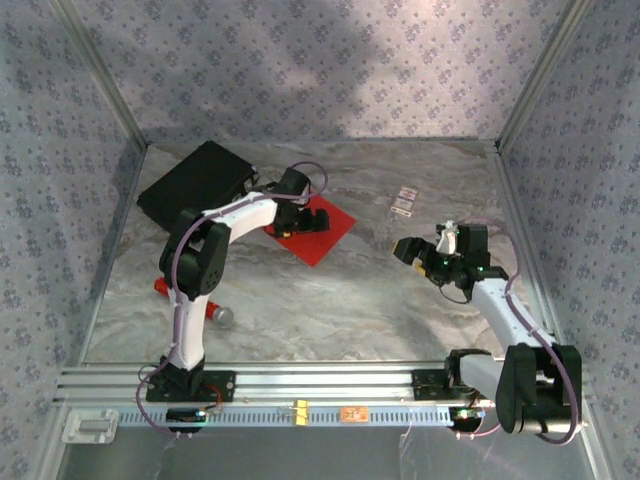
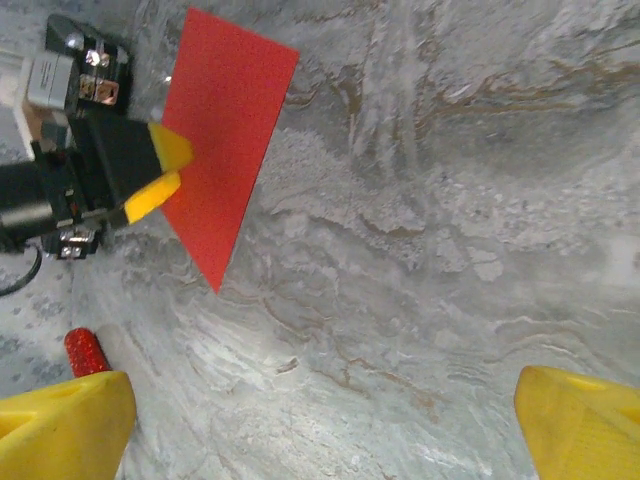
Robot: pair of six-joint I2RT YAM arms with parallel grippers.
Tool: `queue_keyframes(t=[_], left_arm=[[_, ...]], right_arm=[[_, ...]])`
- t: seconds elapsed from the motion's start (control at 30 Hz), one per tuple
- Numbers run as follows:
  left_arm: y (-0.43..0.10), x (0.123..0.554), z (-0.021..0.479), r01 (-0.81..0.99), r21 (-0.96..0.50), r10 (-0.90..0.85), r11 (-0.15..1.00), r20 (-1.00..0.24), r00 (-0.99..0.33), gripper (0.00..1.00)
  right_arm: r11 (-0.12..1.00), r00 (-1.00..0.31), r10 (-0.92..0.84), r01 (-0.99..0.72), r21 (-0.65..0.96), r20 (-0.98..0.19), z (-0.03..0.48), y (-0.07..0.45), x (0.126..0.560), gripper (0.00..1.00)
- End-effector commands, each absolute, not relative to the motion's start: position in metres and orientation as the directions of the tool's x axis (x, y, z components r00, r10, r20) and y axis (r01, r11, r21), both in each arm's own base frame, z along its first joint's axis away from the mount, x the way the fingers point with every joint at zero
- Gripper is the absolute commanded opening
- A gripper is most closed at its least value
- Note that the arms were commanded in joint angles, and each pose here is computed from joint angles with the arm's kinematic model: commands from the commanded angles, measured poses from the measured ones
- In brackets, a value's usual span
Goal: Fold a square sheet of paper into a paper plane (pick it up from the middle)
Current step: Move the square sheet of paper to the center of the table.
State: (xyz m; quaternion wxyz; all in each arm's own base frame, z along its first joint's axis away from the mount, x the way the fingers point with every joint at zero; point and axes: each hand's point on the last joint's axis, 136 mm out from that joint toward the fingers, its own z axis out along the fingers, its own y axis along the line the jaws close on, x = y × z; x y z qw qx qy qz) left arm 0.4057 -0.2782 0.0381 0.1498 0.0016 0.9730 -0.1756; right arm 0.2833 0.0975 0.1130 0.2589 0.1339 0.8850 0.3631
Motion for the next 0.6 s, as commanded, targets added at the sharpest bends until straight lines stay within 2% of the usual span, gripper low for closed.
queue_keyframes(t=[0.0, 0.1, 0.37, 0.47, 0.57], left_arm=[[-0.27, 0.363, 0.012, -0.116, -0.298, -0.171, 0.947, -0.164, -0.972, 1.0], [-0.283, 0.349, 0.013, -0.194, -0.361, -0.267, 0.912, -0.167, -0.949, 1.0], [-0.304, 0.304, 0.01, -0.342, -0.408, -0.447, 0.847, -0.196, -0.873, 1.0], [-0.311, 0.292, 0.019, -0.342, -0.409, -0.457, 0.846, -0.228, -0.86, 1.0], [-0.319, 0.292, 0.043, -0.257, -0.387, -0.392, 0.885, -0.324, -0.861, 1.0]], right_arm=[[0.727, -0.799, 0.488, 0.148, 0.671, -0.351, 0.112, 0.082, 0.281, 0.99], [0.726, -0.792, 0.521, 0.215, 0.654, -0.318, 0.111, 0.074, 0.276, 0.99], [0.666, -0.809, 0.498, 0.127, 0.735, -0.311, 0.119, 0.09, 0.28, 0.99], [0.666, -0.823, 0.48, 0.115, 0.737, -0.304, 0.117, 0.094, 0.279, 0.99], [0.667, -0.824, 0.465, 0.085, 0.74, -0.325, 0.12, 0.098, 0.28, 0.99]])
